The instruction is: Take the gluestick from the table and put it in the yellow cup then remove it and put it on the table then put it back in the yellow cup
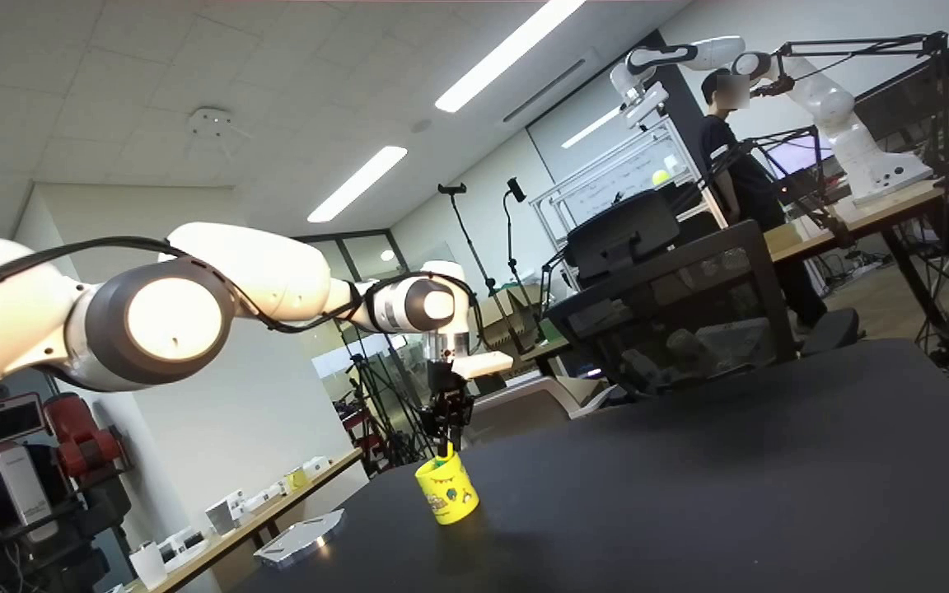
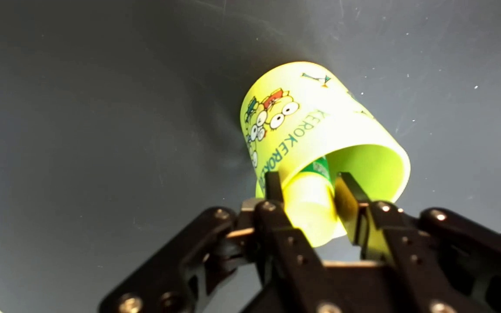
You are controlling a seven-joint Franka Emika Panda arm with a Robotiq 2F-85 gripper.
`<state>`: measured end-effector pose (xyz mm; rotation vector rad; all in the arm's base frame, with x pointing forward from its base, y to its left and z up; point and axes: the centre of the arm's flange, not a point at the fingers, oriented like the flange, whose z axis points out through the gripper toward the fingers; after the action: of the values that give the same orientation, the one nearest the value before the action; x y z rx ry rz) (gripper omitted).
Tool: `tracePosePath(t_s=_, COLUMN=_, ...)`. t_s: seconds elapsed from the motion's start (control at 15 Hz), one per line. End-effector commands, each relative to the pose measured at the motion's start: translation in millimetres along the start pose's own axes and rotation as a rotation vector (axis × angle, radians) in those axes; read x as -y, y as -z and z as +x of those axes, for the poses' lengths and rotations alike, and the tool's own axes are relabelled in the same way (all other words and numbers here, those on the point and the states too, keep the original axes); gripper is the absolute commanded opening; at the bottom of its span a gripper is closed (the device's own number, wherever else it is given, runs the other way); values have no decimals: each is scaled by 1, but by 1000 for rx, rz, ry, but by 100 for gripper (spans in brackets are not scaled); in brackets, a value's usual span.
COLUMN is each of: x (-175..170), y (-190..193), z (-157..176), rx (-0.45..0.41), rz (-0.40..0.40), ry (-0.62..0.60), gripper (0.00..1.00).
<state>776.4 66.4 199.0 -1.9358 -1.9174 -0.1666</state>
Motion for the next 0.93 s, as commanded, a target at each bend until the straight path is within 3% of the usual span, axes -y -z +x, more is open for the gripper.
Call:
tracePosePath(t_s=0.0, x=-13, y=15, z=13, rx=5, rz=-6, ry=23, gripper=10)
tracePosePath(t_s=0.4, x=21, y=29, z=54, rx=50, rz=-50, ry=111, gripper=9)
tracePosePath(t_s=0.87, x=56, y=60, z=105, rx=163, rz=-110, ry=228, gripper=9)
